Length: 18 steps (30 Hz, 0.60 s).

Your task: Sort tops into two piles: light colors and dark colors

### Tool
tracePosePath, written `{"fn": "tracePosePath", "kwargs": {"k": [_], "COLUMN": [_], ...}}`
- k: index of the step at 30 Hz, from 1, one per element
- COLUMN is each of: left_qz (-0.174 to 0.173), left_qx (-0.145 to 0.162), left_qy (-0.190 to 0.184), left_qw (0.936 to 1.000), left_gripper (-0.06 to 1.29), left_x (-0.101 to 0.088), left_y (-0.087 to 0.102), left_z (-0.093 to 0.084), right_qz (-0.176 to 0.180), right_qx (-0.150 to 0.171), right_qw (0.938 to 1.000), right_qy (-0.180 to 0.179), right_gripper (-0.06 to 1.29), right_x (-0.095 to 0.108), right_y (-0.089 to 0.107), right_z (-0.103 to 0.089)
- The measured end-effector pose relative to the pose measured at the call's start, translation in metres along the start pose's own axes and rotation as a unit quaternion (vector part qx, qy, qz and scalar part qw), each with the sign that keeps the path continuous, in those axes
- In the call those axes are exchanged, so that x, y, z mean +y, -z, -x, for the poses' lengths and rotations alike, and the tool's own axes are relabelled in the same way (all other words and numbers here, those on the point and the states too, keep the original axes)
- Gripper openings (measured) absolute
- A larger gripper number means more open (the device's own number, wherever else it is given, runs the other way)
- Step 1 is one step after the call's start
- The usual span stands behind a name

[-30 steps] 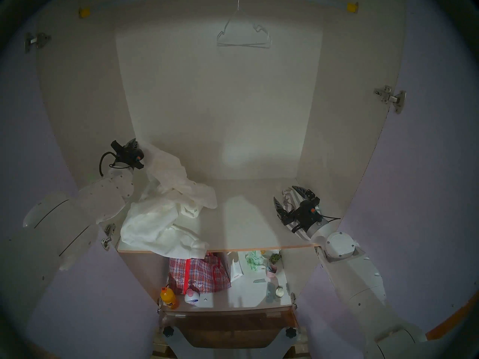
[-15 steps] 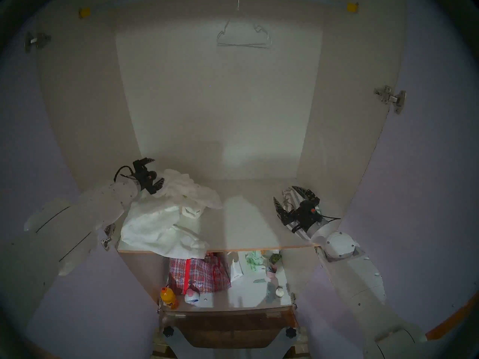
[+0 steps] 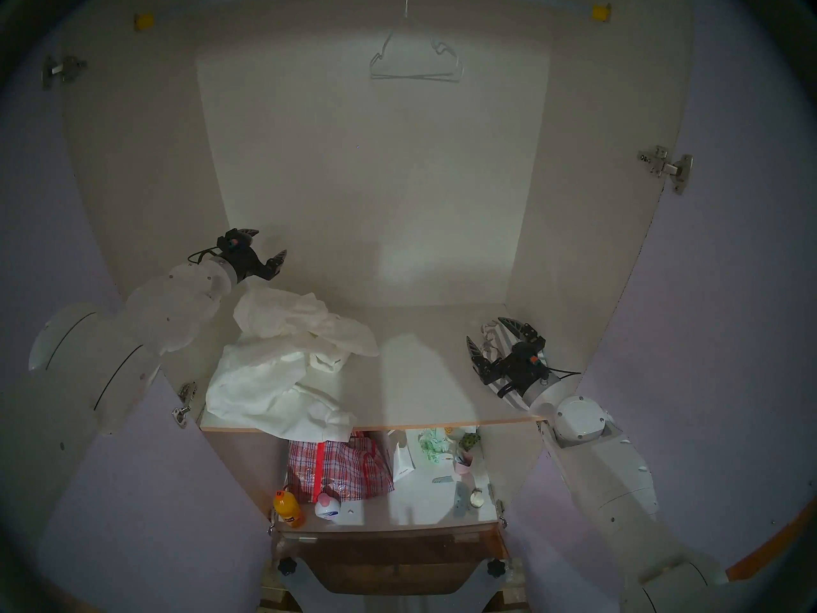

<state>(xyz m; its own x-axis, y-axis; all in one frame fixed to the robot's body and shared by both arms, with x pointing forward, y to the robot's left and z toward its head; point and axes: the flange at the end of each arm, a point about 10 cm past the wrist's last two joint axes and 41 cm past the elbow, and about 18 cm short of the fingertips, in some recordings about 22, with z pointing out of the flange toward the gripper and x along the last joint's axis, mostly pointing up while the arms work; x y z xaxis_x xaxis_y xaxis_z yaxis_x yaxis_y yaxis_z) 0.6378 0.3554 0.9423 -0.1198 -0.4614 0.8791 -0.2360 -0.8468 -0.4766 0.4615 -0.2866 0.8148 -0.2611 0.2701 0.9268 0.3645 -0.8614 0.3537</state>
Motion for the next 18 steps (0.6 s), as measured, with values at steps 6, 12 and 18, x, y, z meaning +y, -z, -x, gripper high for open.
{"fn": "tracePosePath", "kwargs": {"k": [6, 12, 18], "left_qz": [-0.053, -0.169, -0.255], "left_qx": [0.024, 0.078, 0.130], "left_qy": [0.046, 0.074, 0.068], "left_qw": [0.9973, 0.9796, 0.9557], "left_gripper": [1.26, 1.26, 1.26], "left_x": [-0.009, -0.014, -0.005], "left_y": [0.003, 0.017, 0.028], "left_z": [0.001, 0.014, 0.022], "right_qz": [0.000, 0.003, 0.040], "right_qx": [0.000, 0.006, 0.025], "right_qw": [1.0000, 1.0000, 0.9986], "right_qy": [0.000, -0.004, -0.025], "right_gripper": [1.25, 1.25, 1.25], "right_x": [0.000, -0.002, -0.009], "right_y": [0.000, -0.002, -0.014], "right_z": [0.000, -0.002, -0.008]}}
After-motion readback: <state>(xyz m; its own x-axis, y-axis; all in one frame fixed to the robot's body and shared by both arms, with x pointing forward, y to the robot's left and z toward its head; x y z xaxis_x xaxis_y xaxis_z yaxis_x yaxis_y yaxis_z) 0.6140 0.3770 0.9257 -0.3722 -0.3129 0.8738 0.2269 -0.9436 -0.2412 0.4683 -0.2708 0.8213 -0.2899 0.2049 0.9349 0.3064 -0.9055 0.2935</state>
